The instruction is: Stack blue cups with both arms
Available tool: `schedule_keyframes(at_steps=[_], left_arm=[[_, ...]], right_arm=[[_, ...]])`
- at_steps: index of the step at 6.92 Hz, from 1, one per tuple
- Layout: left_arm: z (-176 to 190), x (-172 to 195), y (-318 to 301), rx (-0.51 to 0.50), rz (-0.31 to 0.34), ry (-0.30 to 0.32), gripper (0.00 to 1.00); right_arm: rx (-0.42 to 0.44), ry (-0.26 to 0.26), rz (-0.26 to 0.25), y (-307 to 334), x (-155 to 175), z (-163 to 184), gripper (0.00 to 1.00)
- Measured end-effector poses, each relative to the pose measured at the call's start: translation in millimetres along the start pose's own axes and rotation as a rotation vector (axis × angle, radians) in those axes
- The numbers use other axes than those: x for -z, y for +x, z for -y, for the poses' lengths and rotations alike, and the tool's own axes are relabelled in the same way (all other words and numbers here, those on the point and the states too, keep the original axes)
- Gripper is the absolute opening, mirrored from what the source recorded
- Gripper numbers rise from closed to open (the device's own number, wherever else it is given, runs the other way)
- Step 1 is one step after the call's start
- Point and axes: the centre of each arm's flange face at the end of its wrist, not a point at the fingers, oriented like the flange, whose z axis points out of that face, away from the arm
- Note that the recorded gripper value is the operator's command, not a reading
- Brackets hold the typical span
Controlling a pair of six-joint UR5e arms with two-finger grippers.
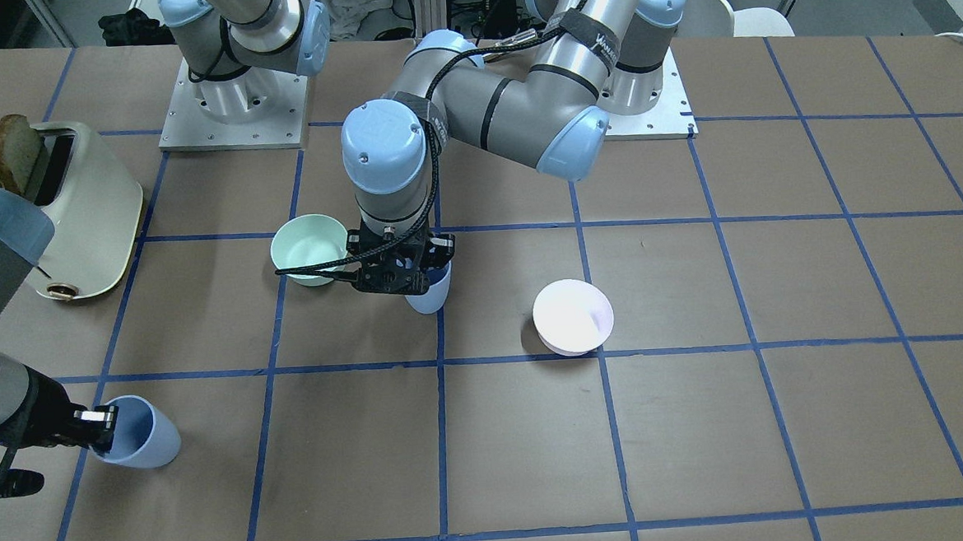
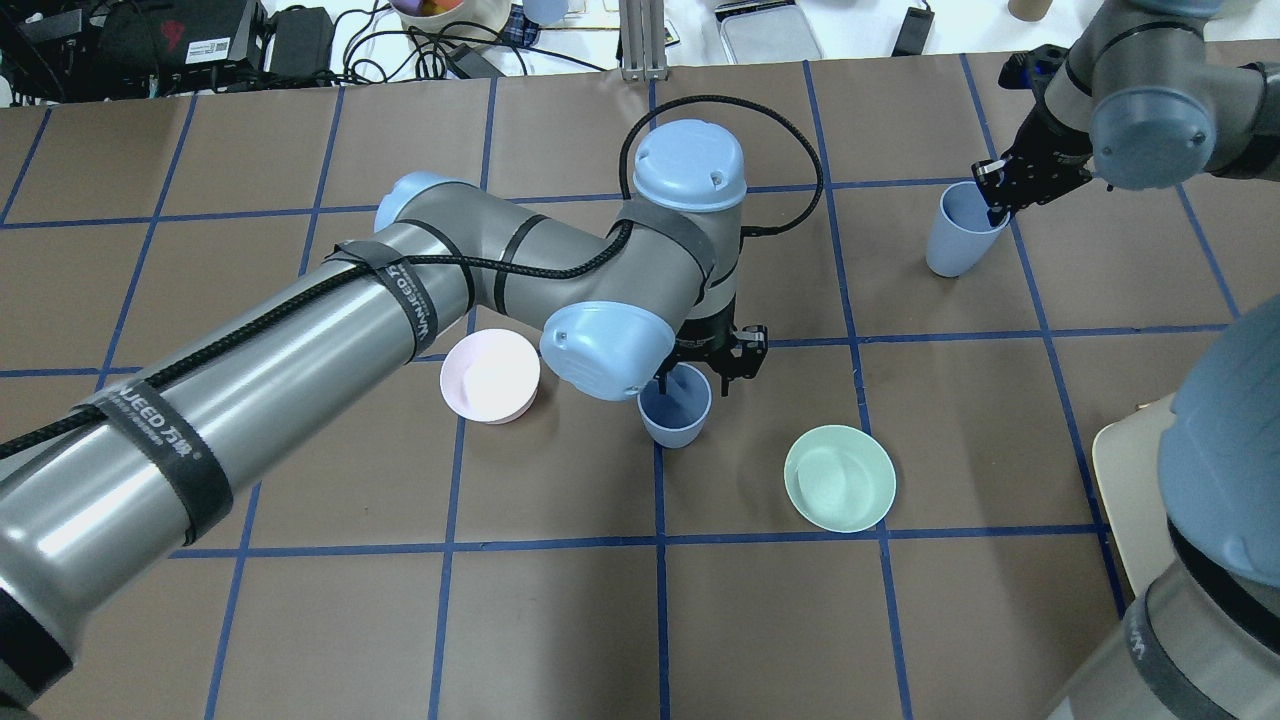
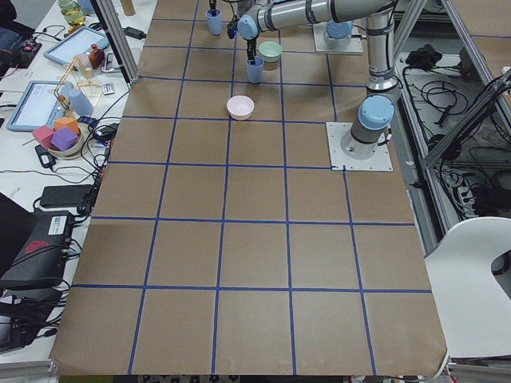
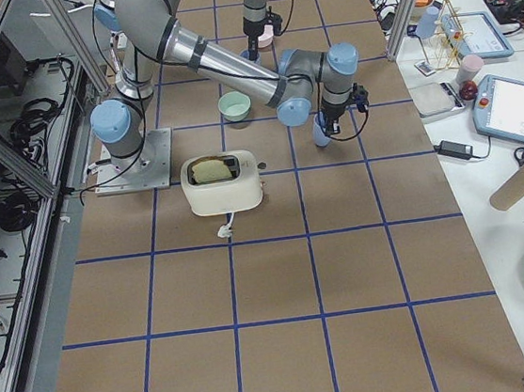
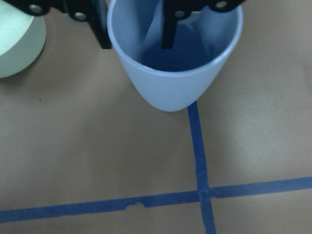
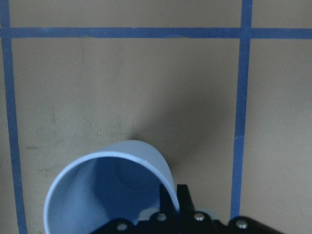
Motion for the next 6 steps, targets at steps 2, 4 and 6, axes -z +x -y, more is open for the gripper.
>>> schedule_keyframes(at_steps=[2,4,6], left_arm=[[32.4,102.5,-59.4,0.090,-0.017,0.045,1.00],[41.2,194.4,-155.3,0.095,-0.016,0.083,1.00],[21.4,238.3,-229.1,0.144,-0.009,0.136,1.00]], right_arm=[[-0.004,-0.001,0.002,-11.3,30.6,-10.1,0.07],[-0.033,-0.029,0.016,-63.2,65.2,-29.0,0.04],[-0.077,-0.042,0.038,-157.8,99.1,-57.6,0.03]])
